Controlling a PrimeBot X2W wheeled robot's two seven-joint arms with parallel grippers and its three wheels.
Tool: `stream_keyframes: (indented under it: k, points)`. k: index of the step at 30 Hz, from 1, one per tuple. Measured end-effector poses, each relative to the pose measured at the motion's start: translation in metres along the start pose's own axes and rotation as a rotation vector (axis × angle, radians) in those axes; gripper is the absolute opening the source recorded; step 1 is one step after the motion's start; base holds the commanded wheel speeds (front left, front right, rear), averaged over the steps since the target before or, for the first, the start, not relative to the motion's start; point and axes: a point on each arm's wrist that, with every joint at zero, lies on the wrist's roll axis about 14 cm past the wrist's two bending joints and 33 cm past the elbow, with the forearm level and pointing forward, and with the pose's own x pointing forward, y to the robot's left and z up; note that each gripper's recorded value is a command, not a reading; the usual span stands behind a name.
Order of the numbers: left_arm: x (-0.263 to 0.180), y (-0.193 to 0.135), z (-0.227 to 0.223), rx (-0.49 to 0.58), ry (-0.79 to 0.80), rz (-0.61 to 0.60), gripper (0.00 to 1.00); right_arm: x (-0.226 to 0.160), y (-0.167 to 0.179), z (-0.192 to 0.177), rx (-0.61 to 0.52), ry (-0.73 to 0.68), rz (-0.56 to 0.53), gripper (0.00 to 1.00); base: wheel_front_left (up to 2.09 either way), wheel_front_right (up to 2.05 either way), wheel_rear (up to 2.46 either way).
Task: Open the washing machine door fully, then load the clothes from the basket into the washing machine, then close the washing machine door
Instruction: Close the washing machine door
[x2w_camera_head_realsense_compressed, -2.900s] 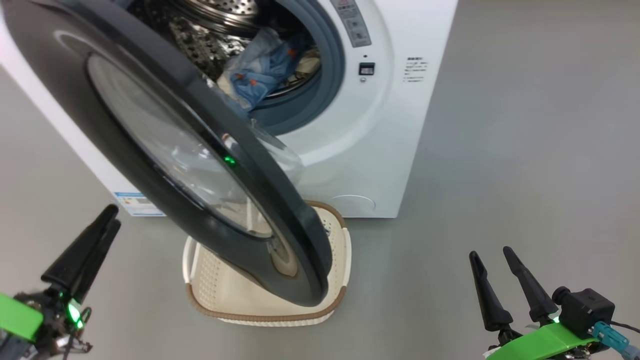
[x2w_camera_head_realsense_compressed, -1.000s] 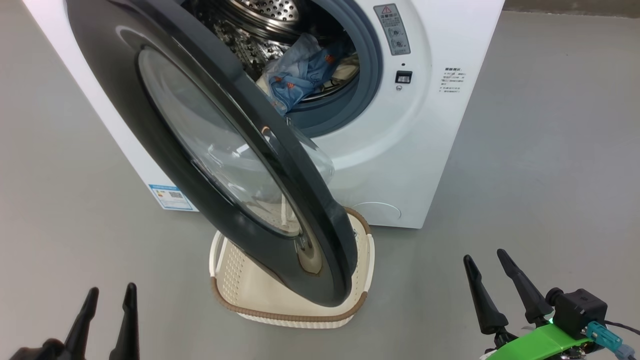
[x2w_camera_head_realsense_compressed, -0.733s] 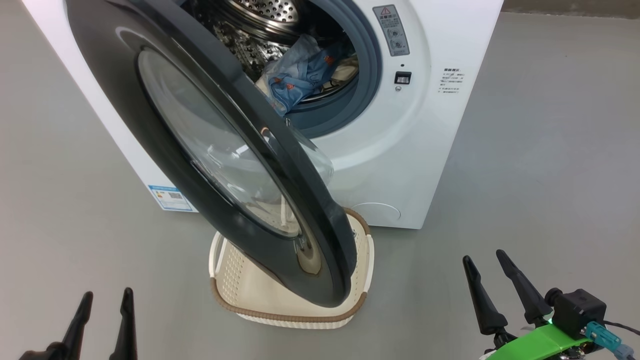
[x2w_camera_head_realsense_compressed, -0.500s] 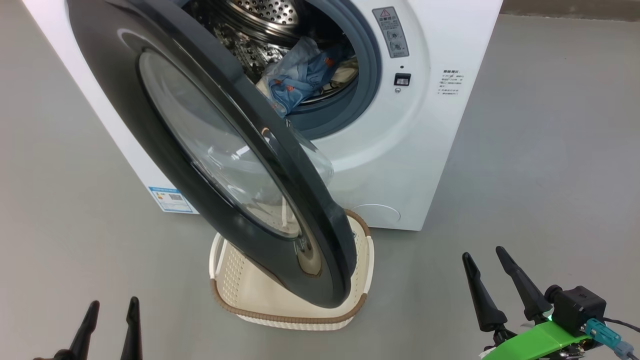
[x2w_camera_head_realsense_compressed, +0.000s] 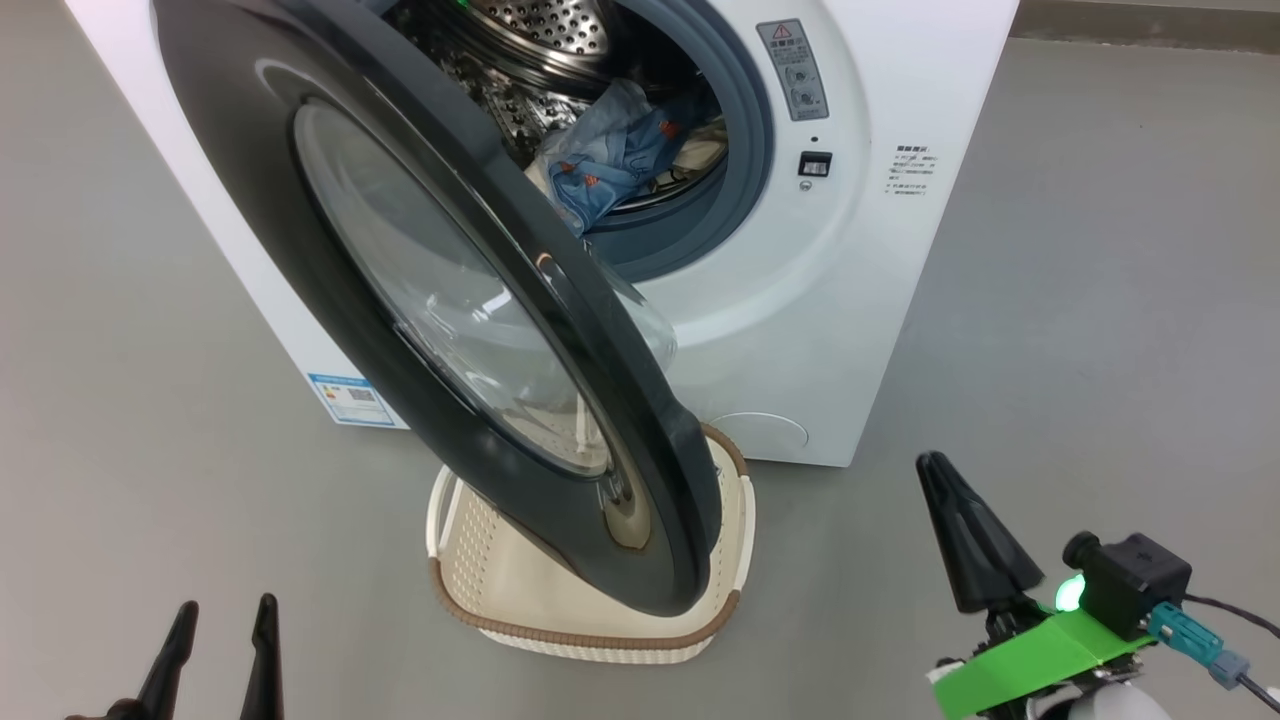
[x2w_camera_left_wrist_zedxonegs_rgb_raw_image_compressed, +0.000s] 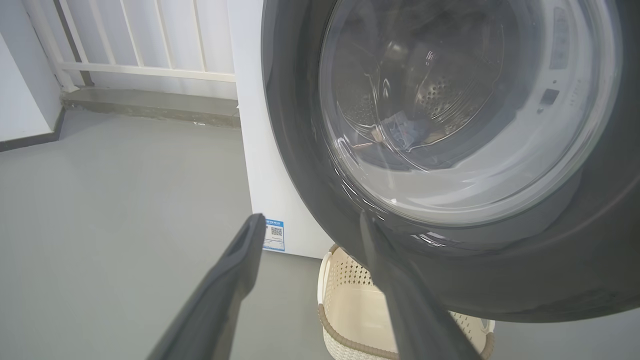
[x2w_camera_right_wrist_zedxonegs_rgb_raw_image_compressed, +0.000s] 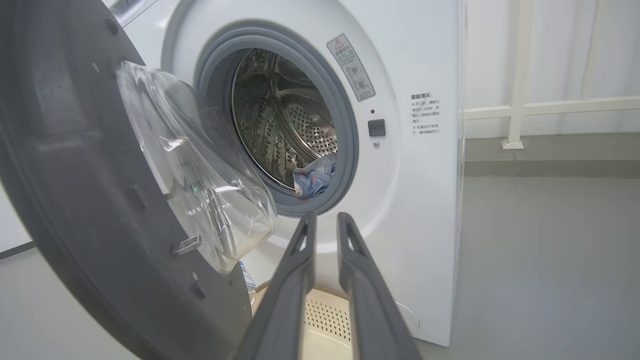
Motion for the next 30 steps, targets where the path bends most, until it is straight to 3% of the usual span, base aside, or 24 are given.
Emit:
stream_keyframes:
  k: [15,24,30]
  points:
    - [-0.001,0.006,0.005,0.016,-0.017,0.022,1.0,0.016,0.098,0.071,-0.01,-0.226,0.314,0.0,0.0,0.0,0.0]
    - [-0.001,0.006,0.005,0.01,-0.017,0.027,1.0,0.005,0.151,0.065,0.027,-0.212,0.481,0.0,0.0,0.0,0.0]
    - [-0.002,0.007,0.004,0.009,-0.014,0.033,1.0,0.0,0.165,0.045,0.048,-0.145,0.526,0.0,0.0,0.0,0.0]
